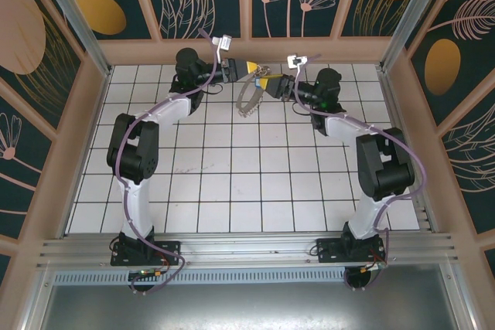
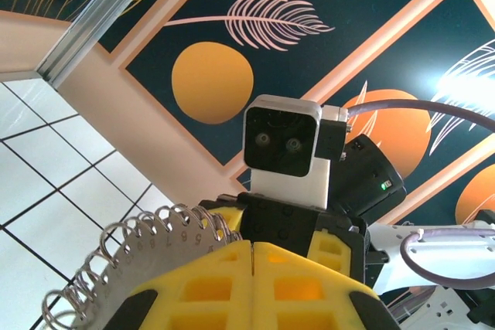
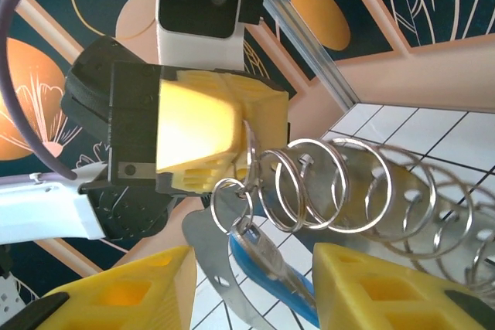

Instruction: Put the keys on the keyring

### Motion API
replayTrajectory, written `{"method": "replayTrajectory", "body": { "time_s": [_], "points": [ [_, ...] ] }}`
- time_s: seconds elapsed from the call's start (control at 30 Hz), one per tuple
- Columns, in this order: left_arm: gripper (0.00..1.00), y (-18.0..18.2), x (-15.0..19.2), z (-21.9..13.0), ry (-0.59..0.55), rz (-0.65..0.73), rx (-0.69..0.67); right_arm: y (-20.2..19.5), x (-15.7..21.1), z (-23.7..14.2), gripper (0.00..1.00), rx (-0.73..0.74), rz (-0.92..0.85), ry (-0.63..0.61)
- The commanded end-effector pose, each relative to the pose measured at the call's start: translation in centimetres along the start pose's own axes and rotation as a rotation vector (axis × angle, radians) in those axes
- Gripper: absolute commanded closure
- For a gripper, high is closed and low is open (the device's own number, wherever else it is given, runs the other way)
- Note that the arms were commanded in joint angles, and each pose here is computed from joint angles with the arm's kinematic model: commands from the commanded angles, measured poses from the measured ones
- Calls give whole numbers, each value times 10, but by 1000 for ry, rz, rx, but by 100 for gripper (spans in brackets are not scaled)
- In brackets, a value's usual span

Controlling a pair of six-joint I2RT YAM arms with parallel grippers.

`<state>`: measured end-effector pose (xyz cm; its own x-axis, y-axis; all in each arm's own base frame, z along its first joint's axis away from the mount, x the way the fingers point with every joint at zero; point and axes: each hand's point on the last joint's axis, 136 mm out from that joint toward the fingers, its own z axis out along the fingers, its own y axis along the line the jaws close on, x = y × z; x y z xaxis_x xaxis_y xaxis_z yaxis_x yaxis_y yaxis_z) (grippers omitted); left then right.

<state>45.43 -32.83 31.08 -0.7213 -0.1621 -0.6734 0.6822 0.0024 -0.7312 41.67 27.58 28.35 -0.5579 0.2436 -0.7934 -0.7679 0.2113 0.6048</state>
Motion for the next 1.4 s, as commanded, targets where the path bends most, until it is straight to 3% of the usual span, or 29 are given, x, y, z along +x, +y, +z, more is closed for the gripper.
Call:
{"method": "replayTrajectory", "body": {
  "time_s": [0.0, 0.23, 0.47, 0.63, 1.37],
  "points": [
    [100, -35, -16, 1, -38, 90, 47, 9, -6, 8, 56, -54, -62, 0],
    [100, -36, -18, 3, -48, 86, 44, 7, 0, 8, 62, -66, -44, 4],
    [100, -35, -21, 3, -67, 83, 35, 10, 6, 5, 89, -82, -34, 13],
    [100, -35, -24, 2, -87, 82, 30, 11, 9, 4, 98, -92, -25, 22],
    [100, -43, -17, 2, -157, 66, 46, 17, 20, 35, 100, -147, 12, 72]
  ]
}}
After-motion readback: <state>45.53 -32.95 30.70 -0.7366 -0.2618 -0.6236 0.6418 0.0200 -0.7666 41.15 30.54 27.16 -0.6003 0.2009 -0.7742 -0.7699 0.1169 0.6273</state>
